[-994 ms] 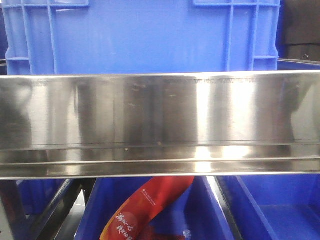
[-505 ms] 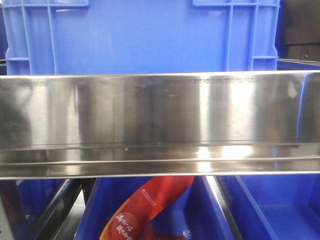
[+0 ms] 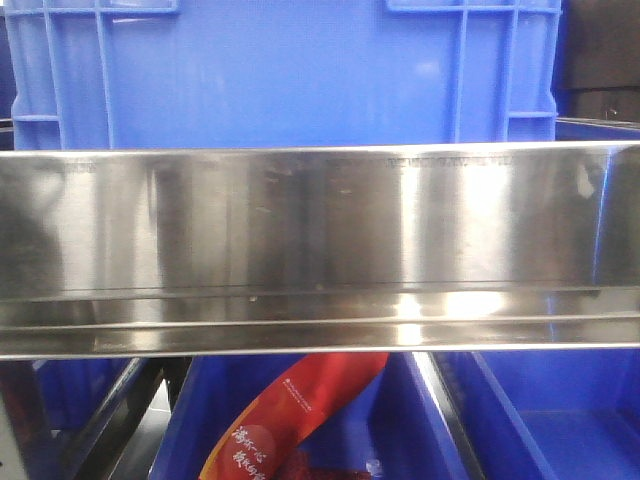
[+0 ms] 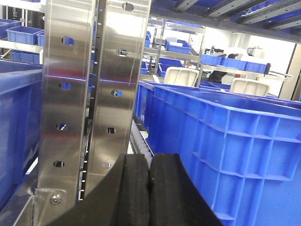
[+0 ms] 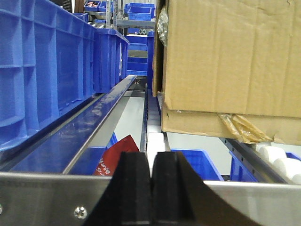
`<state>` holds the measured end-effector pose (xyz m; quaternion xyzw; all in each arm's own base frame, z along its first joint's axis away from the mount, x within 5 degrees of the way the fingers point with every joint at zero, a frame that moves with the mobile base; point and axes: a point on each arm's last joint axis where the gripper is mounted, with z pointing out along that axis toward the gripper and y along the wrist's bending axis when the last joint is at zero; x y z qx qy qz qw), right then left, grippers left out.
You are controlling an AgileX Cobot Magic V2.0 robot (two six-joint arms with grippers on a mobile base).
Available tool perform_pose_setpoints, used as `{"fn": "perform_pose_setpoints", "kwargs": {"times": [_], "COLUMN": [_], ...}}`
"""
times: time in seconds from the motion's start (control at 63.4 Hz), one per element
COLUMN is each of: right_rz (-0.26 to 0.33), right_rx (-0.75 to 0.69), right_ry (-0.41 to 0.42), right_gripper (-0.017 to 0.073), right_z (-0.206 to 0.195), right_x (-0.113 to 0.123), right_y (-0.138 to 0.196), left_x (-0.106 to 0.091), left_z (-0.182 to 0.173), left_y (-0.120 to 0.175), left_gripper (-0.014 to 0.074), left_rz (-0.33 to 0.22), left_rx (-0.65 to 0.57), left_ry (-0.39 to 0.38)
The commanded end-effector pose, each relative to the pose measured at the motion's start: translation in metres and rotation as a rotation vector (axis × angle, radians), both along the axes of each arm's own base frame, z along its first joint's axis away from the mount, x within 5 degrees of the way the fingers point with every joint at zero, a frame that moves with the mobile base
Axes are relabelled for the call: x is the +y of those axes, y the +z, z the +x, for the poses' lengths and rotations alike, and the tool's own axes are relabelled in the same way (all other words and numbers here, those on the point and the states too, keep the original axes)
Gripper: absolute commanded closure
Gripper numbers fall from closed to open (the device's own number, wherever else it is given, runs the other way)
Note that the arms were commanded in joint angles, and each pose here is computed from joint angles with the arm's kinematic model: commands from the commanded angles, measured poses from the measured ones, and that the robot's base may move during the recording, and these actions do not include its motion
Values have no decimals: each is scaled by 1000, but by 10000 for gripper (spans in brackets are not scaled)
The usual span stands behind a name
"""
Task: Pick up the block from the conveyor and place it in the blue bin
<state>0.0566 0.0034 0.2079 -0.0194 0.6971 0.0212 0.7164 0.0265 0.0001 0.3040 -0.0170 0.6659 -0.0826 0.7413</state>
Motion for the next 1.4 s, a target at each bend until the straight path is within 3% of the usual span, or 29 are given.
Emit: {"fn": "perform_pose_setpoints", "kwargs": {"times": [0.0,0.662,0.757,0.915,0.994,1.057,1.262,1.388], "right_rz": [-6,-6,-6,-6,-6,-6,-6,-6], "right_rx": [-18,-18,-18,-18,-18,-18,-18,-18], "right_ry": [-1,-1,-1,-1,-1,-1,-1,-1], "right_gripper": [721,721,721,721,721,721,721,721], "right_z": [0,0,0,0,0,0,0,0], "right_x": [0,0,0,0,0,0,0,0], "right_y": [1,1,1,1,1,1,1,1], "left_x": [0,0,1,-2,-3,-3,-1,0], "left_z": [-1,-1,-1,12,18,22,29,29], "left_y": [2,2,-2,-32,-50,-62,-88,-86], "left_gripper": [704,704,704,704,704,704,704,704], "left_rz": [-4,-4,43,15,55,120,102,101], "left_rx": [-26,-26,-42,7,46,32,-9,-33], "left_ry": [0,0,26,15,21,34,81,105]}}
